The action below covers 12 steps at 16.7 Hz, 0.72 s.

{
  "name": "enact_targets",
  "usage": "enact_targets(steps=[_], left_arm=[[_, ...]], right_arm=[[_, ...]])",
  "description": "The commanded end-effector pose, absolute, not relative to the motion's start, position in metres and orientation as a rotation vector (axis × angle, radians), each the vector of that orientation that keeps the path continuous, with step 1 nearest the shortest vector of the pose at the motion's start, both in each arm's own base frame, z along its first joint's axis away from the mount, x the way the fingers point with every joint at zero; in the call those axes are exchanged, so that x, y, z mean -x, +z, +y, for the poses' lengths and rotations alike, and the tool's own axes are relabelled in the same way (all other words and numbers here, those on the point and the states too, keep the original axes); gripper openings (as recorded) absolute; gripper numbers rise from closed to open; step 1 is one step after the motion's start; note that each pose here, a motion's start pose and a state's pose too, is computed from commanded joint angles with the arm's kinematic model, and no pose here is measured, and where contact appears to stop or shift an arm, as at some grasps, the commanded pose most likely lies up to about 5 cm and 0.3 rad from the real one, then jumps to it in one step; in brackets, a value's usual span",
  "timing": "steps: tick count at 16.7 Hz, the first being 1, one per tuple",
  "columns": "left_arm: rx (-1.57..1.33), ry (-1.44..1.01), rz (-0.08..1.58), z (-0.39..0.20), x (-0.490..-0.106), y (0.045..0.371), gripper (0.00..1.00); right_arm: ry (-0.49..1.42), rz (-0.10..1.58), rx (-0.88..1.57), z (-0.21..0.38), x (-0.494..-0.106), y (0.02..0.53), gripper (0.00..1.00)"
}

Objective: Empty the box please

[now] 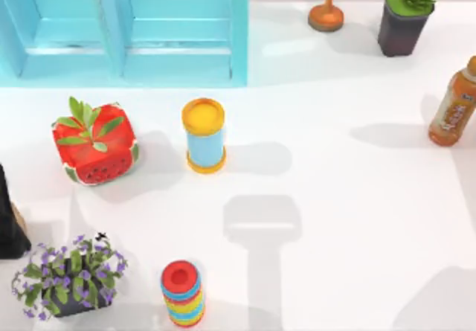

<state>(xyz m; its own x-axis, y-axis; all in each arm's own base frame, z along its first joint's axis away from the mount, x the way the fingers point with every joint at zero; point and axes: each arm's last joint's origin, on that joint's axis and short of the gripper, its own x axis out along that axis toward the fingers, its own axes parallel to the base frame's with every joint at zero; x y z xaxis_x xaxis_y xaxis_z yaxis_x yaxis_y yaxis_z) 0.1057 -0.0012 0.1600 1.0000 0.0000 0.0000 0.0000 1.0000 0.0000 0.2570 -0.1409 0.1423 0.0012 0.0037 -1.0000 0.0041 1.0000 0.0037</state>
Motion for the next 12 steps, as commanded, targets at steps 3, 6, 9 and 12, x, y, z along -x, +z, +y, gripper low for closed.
enact_targets(steps=[3,6,9,12], left_arm=[[0.000,0.000,0.000,-0.0012,-0.1057,0.1600,1.00],[0.000,0.000,0.000,-0.0012,-0.1057,0.1600,1.00],[0.000,0.000,0.000,-0.0012,-0.1057,0.1600,1.00],[0.000,0.000,0.000,-0.0012,-0.1057,0.1600,1.00]], right_arm=[[0.000,1.570,-0.006,-0.1409,-0.2570,0.1423,0.10],[0.000,1.570,-0.006,-0.1409,-0.2570,0.1423,0.00],[0.000,1.570,-0.006,-0.1409,-0.2570,0.1423,0.00],[0.000,1.570,-0.006,-0.1409,-0.2570,0.1423,0.00]])
